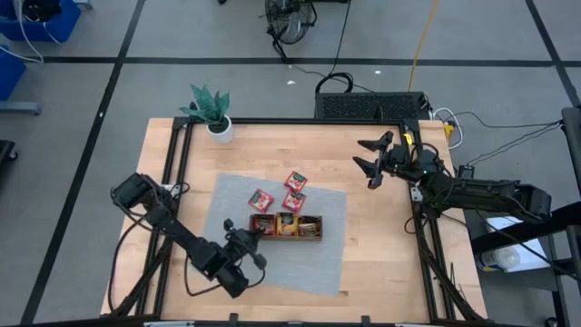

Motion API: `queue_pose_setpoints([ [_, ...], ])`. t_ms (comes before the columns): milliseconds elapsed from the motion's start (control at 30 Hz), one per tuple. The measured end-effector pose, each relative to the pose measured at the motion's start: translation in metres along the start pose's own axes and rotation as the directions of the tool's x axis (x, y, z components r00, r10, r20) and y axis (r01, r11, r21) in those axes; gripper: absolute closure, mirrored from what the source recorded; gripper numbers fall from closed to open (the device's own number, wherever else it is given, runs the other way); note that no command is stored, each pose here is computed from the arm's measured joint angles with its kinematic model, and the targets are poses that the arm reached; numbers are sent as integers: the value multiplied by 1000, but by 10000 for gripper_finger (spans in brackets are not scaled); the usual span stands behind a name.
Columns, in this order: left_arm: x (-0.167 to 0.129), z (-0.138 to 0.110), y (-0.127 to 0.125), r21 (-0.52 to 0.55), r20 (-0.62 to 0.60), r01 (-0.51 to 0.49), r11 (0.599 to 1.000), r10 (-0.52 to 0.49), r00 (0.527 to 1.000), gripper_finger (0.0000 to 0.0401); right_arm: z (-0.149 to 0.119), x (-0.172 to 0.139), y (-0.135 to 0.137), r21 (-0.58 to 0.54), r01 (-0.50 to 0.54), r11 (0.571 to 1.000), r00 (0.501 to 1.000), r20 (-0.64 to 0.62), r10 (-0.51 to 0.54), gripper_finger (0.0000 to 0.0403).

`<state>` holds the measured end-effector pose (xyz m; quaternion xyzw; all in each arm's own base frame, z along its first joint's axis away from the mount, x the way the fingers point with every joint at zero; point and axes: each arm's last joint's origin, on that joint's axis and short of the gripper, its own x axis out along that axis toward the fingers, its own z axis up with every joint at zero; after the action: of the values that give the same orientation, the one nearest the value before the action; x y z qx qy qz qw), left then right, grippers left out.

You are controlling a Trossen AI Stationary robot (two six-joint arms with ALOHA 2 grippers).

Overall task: Pick & Place Tea
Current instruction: Put the red tea bag into the left compartment of the wood organizer

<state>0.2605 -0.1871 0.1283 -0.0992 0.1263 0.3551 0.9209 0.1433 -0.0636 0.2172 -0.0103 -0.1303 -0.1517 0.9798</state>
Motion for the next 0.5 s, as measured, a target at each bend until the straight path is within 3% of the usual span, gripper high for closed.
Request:
queue_pose_setpoints([
  [500,20,0,12,57,-176,-49,997,58,983,396,-1,0,-1,13,31,999,999,-12,-30,149],
])
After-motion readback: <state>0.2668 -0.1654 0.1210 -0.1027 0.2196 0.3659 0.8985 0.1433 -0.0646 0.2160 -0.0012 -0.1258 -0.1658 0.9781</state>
